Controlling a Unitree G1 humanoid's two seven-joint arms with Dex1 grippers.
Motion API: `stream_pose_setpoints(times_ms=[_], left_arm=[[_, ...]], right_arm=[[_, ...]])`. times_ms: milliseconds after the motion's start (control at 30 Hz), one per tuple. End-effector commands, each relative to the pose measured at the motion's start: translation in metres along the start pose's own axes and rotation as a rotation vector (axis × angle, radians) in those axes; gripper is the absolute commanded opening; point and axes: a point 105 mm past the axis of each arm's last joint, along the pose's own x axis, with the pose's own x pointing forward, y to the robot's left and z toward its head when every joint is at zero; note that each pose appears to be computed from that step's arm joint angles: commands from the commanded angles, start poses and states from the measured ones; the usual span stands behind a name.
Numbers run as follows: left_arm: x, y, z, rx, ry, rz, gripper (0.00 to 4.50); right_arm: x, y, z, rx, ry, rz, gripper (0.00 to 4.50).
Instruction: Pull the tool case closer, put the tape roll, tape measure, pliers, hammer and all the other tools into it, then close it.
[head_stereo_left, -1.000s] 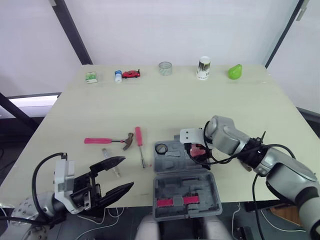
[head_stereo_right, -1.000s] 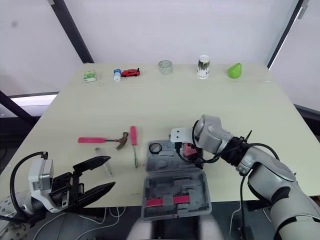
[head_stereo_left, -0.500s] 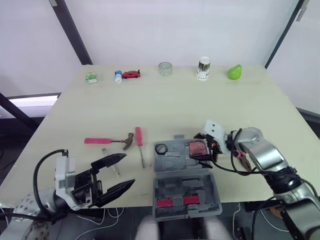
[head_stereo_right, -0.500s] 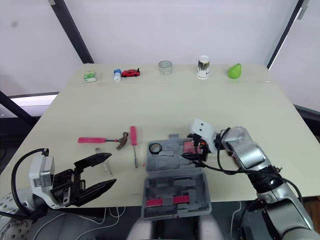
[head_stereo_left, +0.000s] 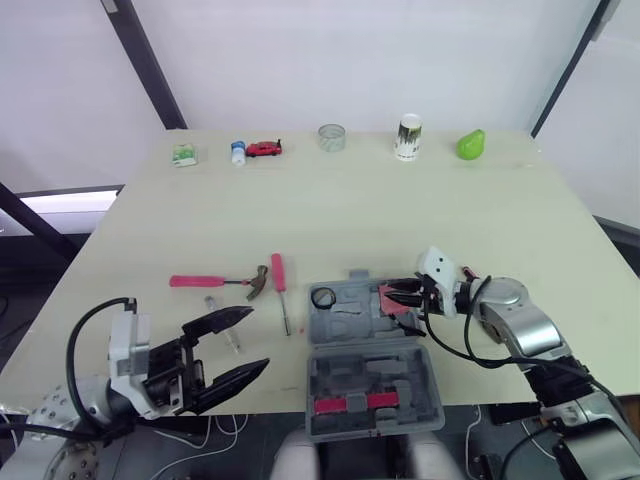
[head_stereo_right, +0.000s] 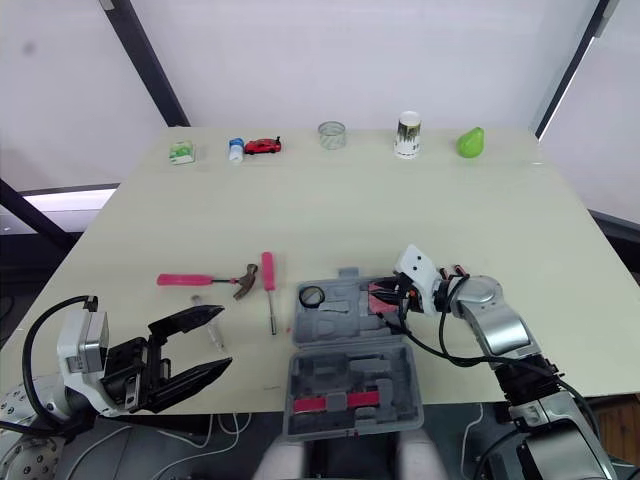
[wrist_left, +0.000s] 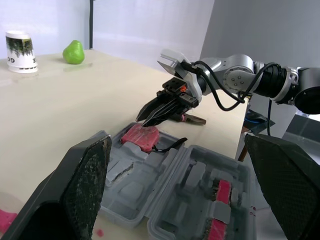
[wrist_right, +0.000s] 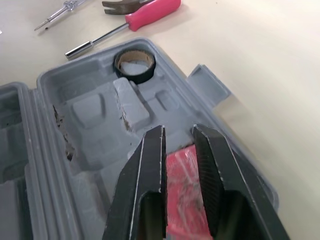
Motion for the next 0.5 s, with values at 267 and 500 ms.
stream_pose_setpoints(times_ms=[267, 500], left_arm=[[0.000, 0.001, 0.005, 0.020, -0.004, -0.010, 4.50], [-0.001, 0.002, 0.003, 0.021, -0.005, 0.002, 4.50]], right_arm=[[-0.001, -0.008, -0.011, -0.017, -0.003, -0.055, 0.96], [-0.003, -0.009, -0.071, 0.066, 0.161, -0.127, 0.96]])
